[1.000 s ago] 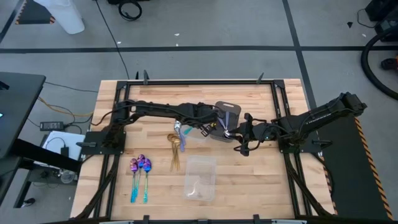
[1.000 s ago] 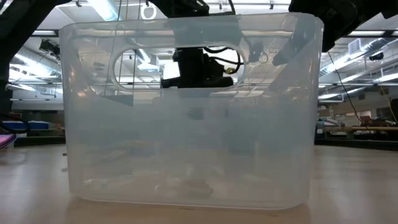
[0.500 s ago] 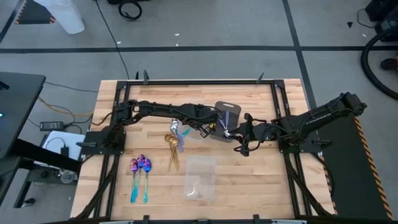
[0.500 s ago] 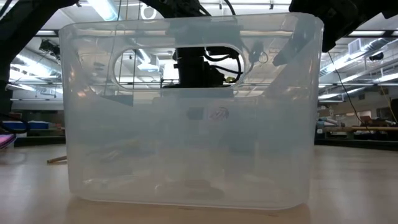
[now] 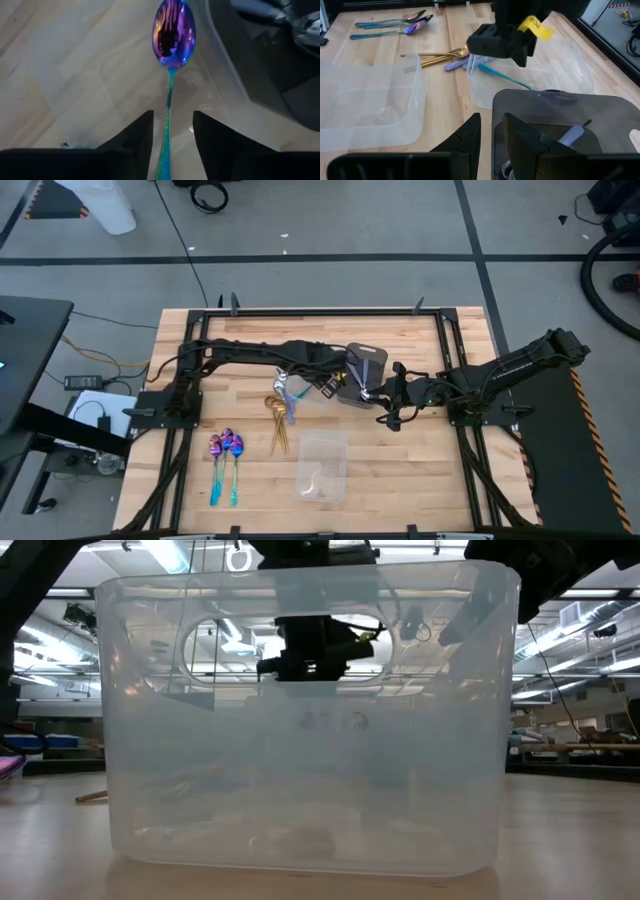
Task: Sort silverware by color (type)
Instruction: Put the blue spoon into the top transparent bin
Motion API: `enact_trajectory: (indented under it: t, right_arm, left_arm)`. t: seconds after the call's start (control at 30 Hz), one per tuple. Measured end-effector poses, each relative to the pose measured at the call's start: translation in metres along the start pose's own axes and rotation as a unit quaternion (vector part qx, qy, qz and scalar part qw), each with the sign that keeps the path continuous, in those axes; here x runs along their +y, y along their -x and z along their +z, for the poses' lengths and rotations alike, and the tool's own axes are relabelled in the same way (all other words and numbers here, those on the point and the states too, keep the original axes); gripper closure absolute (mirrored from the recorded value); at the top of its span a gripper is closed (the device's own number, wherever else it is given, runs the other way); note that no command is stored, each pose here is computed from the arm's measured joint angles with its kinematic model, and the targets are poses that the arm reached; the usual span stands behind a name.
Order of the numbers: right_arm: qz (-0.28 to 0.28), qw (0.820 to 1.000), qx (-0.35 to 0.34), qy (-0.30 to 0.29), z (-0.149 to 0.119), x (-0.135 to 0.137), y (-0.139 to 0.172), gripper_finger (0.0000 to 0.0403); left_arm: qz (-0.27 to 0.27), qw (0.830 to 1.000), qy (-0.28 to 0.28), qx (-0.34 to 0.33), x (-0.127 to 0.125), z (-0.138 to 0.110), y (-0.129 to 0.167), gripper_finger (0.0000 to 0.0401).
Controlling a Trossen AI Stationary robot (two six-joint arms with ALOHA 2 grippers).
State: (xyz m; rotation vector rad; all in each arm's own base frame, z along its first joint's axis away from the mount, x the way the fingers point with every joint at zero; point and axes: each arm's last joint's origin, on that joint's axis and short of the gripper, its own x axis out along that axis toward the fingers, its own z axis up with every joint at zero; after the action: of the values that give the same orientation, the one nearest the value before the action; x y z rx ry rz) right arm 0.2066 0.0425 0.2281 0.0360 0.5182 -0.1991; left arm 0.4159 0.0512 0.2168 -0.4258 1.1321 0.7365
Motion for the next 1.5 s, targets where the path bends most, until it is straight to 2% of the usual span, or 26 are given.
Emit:
enact_trajectory:
  t: [0.37,0.6,1.03,1.5]
  right_arm:
    - [0.0,1.0,-0.002,-0.001,0.0,0.0,0.0,0.0309]
    - [0.001,1.0,-0.002,-0.001,0.0,0.0,0.0,0.0309]
    - [0.001,1.0,-0.003,-0.001,0.001,0.0,0.0,0.0309]
    - [0.0,1.0,0.001,0.0,0.0,0.0,0.0,0.0309]
  left_arm:
    - [-0.008,1.0,0.017,-0.004,0.003,-0.012,0.045,0.0251]
    - [-0.015,1.0,0.015,0.008,-0.004,-0.028,0.064,0.0251]
    - [0.005,0.997,0.012,0.072,-0.022,-0.066,0.078,0.0251]
    - [-0.023,0.992,0.012,0.12,-0.05,-0.107,0.096,0.0251]
